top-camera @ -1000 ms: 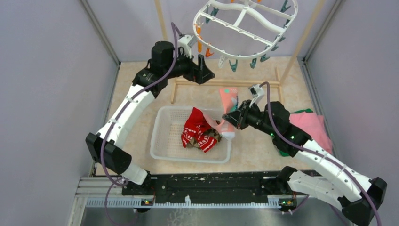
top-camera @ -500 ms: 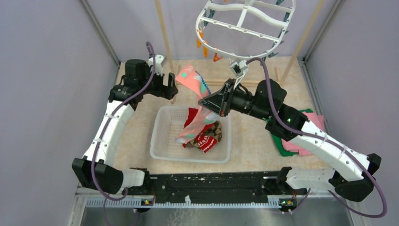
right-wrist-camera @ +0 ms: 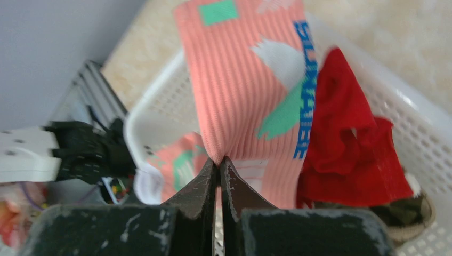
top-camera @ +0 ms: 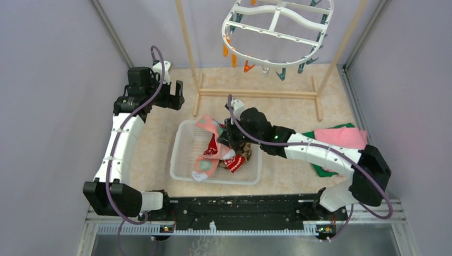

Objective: Remove the socks clipped to the hanger

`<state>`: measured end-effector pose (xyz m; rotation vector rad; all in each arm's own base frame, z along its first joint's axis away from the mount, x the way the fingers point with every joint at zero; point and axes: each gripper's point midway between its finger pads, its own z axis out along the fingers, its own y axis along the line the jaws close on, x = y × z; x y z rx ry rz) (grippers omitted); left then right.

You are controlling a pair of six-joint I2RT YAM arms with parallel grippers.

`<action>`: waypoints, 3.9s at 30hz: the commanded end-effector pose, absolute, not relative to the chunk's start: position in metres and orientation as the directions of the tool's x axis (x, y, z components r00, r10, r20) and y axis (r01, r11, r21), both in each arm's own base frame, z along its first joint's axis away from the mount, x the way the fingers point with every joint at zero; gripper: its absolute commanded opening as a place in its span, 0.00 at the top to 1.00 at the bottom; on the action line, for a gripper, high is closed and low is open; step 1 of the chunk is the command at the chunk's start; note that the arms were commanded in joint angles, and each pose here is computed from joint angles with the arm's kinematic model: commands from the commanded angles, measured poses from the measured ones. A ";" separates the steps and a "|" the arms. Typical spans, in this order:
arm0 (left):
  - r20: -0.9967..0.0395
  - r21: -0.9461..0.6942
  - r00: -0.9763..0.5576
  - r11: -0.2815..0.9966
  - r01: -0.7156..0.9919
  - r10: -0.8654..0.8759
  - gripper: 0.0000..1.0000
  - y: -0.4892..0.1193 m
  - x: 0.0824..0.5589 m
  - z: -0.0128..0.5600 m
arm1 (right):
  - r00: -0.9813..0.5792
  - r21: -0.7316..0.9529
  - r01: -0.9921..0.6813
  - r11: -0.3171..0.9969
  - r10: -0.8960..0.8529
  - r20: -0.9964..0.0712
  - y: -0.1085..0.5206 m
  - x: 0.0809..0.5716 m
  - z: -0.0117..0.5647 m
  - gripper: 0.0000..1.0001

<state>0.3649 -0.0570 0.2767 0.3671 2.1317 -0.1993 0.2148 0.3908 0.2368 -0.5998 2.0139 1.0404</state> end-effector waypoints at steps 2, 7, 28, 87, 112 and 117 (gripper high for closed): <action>-0.860 -0.014 -0.476 0.924 0.382 0.184 0.01 -0.063 0.368 0.285 | -0.585 0.393 -0.675 0.624 -0.130 -0.800 0.383 0.220 0.181 1.00; -0.863 -0.023 -0.474 0.923 0.384 0.175 0.01 -0.063 0.369 0.285 | -0.652 0.366 -0.665 0.651 -0.268 -0.709 0.381 0.208 0.123 1.00; -0.836 -0.031 -0.510 0.912 0.409 0.200 0.01 -0.060 0.361 0.261 | -0.645 0.306 -0.617 0.725 -0.242 -0.725 0.396 0.213 0.129 0.05; -0.993 0.115 0.017 0.930 0.349 0.116 0.01 -0.050 0.357 0.097 | 0.027 -0.011 0.301 0.953 -0.020 -0.999 -0.028 0.343 0.113 0.01; -0.992 0.067 -0.084 0.957 0.283 0.095 0.01 -0.037 0.381 0.088 | -0.022 0.052 0.301 0.952 0.062 -0.998 -0.038 0.355 0.106 0.01; -0.991 0.065 -0.092 0.956 0.284 0.095 0.01 -0.037 0.381 0.087 | -0.019 0.053 0.301 0.952 0.062 -0.998 -0.038 0.355 0.106 0.01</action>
